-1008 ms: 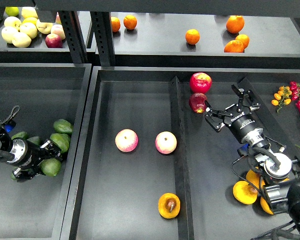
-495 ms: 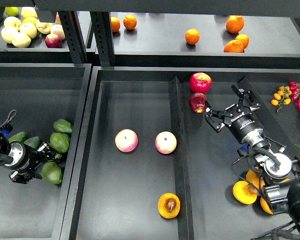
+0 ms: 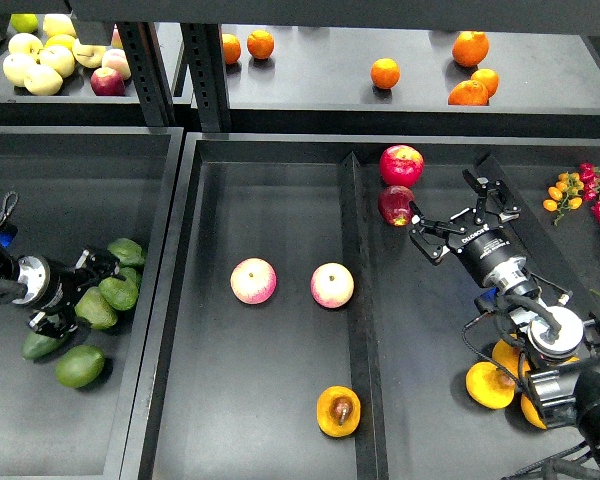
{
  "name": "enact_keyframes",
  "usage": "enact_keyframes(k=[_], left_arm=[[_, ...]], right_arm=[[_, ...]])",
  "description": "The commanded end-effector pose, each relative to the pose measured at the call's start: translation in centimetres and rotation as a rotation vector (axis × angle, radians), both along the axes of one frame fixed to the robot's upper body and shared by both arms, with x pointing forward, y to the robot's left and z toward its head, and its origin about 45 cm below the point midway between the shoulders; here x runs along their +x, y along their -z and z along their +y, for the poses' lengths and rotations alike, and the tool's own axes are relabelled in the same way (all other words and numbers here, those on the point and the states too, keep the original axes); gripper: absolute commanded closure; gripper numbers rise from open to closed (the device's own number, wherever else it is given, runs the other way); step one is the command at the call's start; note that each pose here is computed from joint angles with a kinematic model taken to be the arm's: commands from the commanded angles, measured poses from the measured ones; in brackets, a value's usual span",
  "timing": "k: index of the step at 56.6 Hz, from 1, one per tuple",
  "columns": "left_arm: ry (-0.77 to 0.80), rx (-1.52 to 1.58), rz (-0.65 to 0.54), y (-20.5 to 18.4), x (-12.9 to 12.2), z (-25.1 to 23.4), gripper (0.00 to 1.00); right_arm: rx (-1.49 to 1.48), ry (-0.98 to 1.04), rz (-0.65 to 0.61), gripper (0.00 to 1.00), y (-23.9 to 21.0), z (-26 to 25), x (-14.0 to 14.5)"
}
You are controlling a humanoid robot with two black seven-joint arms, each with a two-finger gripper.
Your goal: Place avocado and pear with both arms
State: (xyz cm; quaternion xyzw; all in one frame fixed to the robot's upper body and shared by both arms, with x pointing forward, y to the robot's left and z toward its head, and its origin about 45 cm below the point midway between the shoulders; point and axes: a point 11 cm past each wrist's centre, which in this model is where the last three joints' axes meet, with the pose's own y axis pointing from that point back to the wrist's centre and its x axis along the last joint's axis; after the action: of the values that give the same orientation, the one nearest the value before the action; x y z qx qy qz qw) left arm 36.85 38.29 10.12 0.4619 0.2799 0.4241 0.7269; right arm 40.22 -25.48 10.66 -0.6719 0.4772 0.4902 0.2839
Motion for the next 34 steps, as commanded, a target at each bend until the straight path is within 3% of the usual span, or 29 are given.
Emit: enact_keyframes(k=[1, 19, 28, 34], left_arm=[[-0.044, -0.119, -0.058, -0.7, 1.6, -2.6, 0.01], [-0.256, -0.672, -0.171, -1.0, 3.0, -12.3, 0.04], [-0.487, -1.097, -0.217, -1.6, 2.5, -17.2, 0.04], [-0.567, -1.184, -0.273, -2.1, 2.1, -16.1, 0.04]], right_arm=[[-0.001, -0.003, 0.0, 0.0, 0.0, 0.1, 0.0], [-0.004, -0.009, -0.003, 0.0, -0.2, 0.2, 0.1], [-0.002, -0.011, -0.013, 0.0, -0.5, 0.3, 0.2], [-0.003, -0.014, -0.011, 0.0, -0.4, 0.3, 0.2]])
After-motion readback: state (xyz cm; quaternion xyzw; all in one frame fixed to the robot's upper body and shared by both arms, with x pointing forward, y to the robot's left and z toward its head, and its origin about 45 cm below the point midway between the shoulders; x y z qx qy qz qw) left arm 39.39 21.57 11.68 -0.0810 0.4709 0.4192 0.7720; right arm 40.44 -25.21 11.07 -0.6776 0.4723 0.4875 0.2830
